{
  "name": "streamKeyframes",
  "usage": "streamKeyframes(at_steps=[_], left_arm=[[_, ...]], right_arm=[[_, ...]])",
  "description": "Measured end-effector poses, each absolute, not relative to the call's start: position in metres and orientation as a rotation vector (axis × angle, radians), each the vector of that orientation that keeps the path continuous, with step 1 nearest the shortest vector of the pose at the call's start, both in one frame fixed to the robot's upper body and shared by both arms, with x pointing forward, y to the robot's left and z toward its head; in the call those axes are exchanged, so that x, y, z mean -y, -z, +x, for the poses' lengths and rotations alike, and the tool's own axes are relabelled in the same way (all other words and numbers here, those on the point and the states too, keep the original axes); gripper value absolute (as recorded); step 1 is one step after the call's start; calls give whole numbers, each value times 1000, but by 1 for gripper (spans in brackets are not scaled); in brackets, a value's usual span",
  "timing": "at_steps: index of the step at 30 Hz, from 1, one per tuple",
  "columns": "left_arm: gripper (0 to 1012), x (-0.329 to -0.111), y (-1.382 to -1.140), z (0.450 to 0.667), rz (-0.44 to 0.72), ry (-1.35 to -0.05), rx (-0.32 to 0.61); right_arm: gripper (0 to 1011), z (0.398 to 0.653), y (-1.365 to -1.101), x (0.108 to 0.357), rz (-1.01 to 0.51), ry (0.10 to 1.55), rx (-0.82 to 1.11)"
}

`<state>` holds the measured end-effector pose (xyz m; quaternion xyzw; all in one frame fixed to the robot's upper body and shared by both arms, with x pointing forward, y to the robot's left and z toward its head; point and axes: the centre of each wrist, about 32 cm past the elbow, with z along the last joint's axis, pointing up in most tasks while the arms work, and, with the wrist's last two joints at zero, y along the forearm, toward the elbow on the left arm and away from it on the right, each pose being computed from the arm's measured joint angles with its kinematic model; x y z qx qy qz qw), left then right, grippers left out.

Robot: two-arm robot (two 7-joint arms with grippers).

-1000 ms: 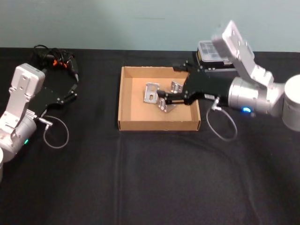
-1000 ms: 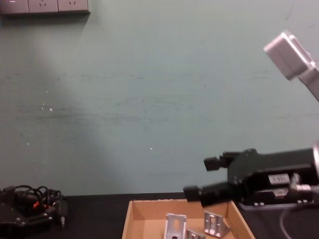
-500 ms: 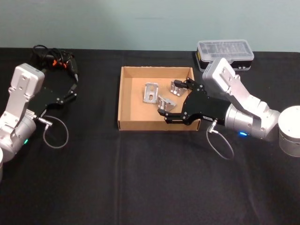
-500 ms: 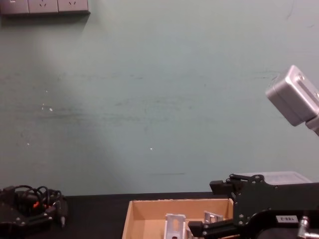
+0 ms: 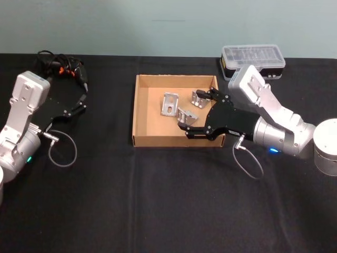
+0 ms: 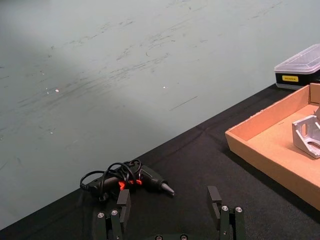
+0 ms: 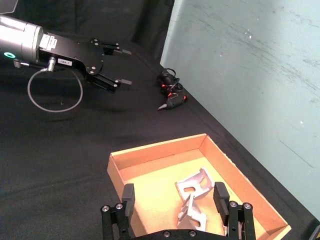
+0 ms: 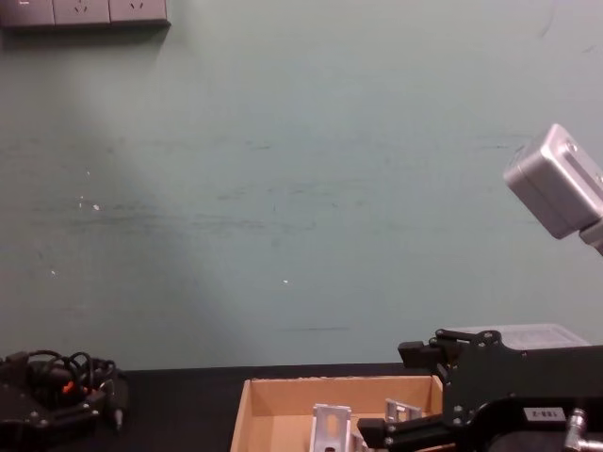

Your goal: Use one hand to pick up the angle iron from the table and place it into the box.

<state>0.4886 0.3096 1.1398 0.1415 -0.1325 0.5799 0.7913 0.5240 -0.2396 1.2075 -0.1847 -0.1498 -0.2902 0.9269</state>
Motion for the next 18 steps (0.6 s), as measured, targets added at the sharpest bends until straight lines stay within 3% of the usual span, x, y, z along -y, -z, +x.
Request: streamKeyframes(at_steps=[18], left_arm=[[1000, -310, -1140, 489, 304, -1248, 285]], right_arm=[[1004, 524, -1208, 240, -378, 594, 308]])
